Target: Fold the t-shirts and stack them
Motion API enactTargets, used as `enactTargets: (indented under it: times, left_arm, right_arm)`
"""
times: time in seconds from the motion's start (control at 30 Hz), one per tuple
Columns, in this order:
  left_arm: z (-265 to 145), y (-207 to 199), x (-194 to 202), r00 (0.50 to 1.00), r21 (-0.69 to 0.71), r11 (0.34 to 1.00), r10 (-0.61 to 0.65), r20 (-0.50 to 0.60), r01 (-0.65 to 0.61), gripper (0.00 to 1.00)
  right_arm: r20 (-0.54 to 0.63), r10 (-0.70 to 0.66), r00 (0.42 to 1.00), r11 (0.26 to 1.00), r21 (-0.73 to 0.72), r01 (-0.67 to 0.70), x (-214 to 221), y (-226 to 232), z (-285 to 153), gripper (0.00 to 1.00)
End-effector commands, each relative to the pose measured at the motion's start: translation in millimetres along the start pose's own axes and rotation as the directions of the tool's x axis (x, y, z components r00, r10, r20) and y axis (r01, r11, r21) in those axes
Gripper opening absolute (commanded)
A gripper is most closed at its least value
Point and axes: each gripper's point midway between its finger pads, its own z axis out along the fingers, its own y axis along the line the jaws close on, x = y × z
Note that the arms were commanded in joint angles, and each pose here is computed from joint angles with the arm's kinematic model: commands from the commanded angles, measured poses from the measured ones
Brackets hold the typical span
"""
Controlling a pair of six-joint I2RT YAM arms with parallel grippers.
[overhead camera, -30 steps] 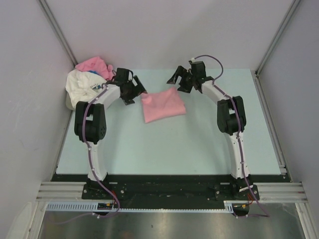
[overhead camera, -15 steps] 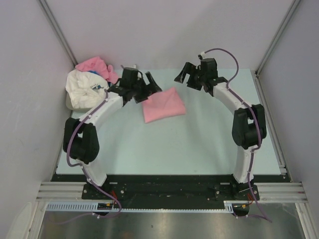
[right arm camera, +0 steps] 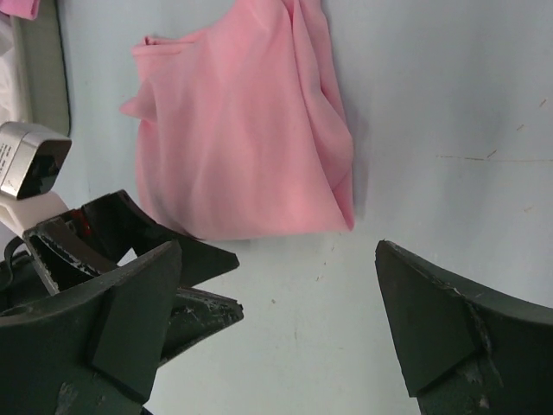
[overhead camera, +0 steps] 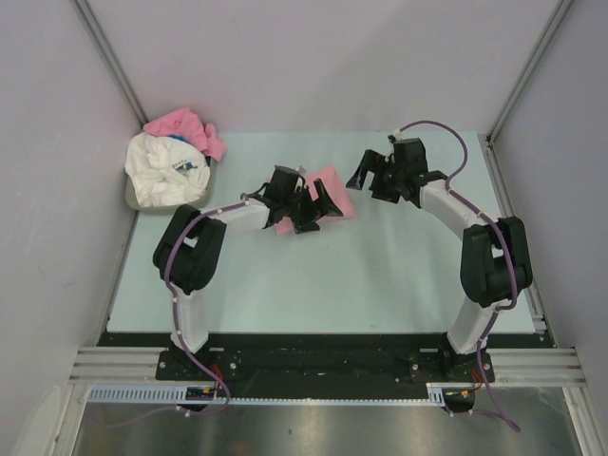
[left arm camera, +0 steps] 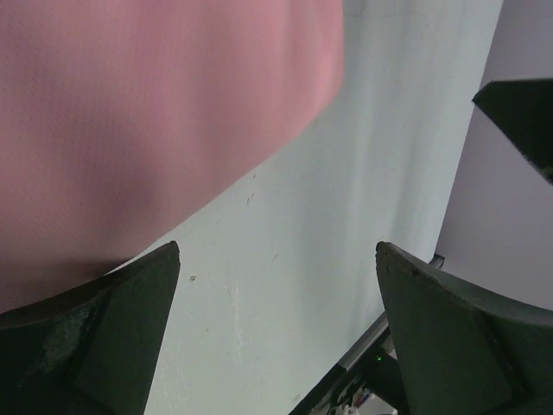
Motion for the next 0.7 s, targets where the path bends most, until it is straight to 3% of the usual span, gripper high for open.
enactTargets:
  times: [0.0, 0.33, 0.47, 0.67]
  left_arm:
    - [-14.6, -40.8, -27.3, 0.997, 0.167, 0.985, 0.026, 0.072, -0.038, 1.0]
    - [-34.3, -67.6, -34.3, 0.996, 0.256, 0.964, 0.064, 0.061, -0.077, 1.0]
    - [-13.3, -46.8, -51.8, 0.997, 0.287, 0.956, 0.039, 0.064, -0.056, 0.99]
    - [13.6, 18.7, -50.7, 0.999, 0.235, 0.972, -0.023, 0.043, 0.012, 0.99]
  right_arm:
    - [0.069, -0.061, 0.996, 0.995, -0.072, 0.066, -18.7, 25.6, -21.6, 1.0]
    - [0.062, -0.044, 0.997, 0.994, -0.101, 0.05, -16.2, 28.6, -8.7, 1.0]
    - [0.04, -0.03, 0.999, 0.996, -0.088, 0.034, -10.7, 20.0, 0.0, 1.0]
    - [-0.003, -0.046, 0.999, 0.996, -0.072, 0.046, 2.1, 12.6, 7.7, 1.0]
